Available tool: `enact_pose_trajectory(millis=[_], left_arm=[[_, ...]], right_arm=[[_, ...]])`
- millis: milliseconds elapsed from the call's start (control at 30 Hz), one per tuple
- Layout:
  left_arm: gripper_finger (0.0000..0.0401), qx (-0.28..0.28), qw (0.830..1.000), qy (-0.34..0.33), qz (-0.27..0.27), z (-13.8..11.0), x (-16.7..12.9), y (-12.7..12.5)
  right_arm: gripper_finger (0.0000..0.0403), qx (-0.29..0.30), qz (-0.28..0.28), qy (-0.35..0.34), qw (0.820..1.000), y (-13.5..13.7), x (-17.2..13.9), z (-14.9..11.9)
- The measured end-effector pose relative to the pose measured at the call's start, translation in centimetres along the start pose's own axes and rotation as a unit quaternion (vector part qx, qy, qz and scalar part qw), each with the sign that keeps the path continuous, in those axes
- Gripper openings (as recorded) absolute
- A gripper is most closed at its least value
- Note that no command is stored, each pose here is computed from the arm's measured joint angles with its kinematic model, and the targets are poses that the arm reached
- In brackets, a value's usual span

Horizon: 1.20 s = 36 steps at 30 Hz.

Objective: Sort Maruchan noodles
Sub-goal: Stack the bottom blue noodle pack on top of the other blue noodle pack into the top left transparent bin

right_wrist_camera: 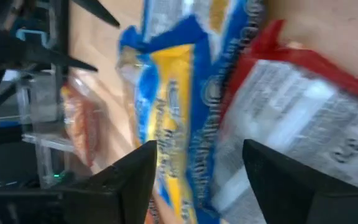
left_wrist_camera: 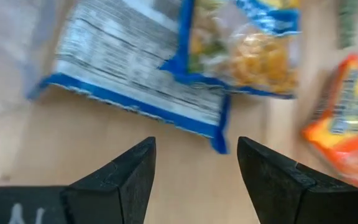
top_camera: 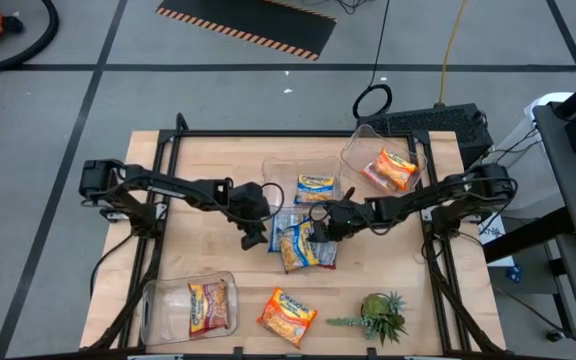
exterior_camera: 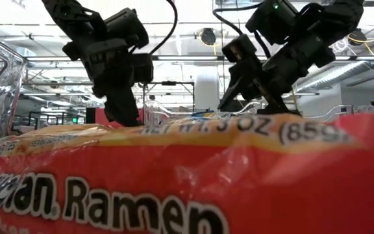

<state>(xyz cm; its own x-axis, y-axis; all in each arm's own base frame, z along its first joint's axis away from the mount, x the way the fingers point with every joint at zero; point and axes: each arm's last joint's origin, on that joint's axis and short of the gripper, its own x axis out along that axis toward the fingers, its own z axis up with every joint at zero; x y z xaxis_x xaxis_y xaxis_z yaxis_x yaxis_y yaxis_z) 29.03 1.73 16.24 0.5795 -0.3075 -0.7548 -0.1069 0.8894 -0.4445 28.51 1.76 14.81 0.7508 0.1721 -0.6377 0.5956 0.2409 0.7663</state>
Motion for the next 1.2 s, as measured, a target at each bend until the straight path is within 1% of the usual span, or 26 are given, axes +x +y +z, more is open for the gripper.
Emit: enact_pose_trajectory(millis=[67, 167, 300, 433, 533, 633, 733, 900, 967, 1067, 1200], left_arm=[[0.023, 0.016, 1.0, -0.004, 0.024, 0.0, 0.5, 0.2], [0.023, 0.039, 0.998, -0.007, 0.052, -0.1, 0.9, 0.3], [0.023, 0.071, 0.996, -0.027, 0.054, 0.3, 0.9, 0.2], [0.023, 0.089, 0.994, -0.032, 0.055, 0.4, 0.9, 0.2], [0.023, 0.087, 0.994, -0.034, 0.061, 0.4, 0.9, 0.2], [0.023, 0.083, 0.994, -0.036, 0.064, 0.5, 0.9, 0.2], [0.023, 0.081, 0.994, -0.037, 0.066, 0.5, 0.9, 0.3], [0.023, 0.074, 0.994, -0.039, 0.066, 0.5, 0.9, 0.3], [0.023, 0.072, 0.994, -0.039, 0.066, 0.5, 0.9, 0.3], [0.023, 0.053, 0.996, -0.041, 0.064, 0.5, 0.8, 0.2], [0.023, 0.016, 0.997, -0.05, 0.062, 0.7, 0.0, 0.0]], right_arm=[[0.0237, -0.002, 0.0, -0.001, 1.0, -0.1, 0.2, 0.1], [0.0236, -0.006, 0.018, 0.018, 1.0, -0.2, 0.9, 0.1], [0.0228, -0.004, 0.057, 0.039, 0.998, -0.3, 2.5, 0.1], [0.0218, 0.004, 0.076, 0.037, 0.996, -0.5, 3.3, 0.1], [0.0204, -0.001, 0.089, 0.033, 0.996, -0.5, 3.6, 0.4], [0.0182, -0.009, 0.093, 0.039, 0.995, -0.6, 3.7, 0.6], [0.015, -0.012, 0.084, 0.036, 0.996, -0.9, 3.8, 0.8], [0.0091, -0.025, 0.097, 0.031, 0.994, -0.7, 3.8, 0.9], [0.0075, -0.028, 0.107, 0.028, 0.993, -0.5, 3.7, 0.9], [0.007, -0.031, 0.119, 0.025, 0.992, -0.2, 3.7, 1.0], [0.0076, -0.034, 0.135, 0.028, 0.99, 0.1, 3.6, 1.0]])
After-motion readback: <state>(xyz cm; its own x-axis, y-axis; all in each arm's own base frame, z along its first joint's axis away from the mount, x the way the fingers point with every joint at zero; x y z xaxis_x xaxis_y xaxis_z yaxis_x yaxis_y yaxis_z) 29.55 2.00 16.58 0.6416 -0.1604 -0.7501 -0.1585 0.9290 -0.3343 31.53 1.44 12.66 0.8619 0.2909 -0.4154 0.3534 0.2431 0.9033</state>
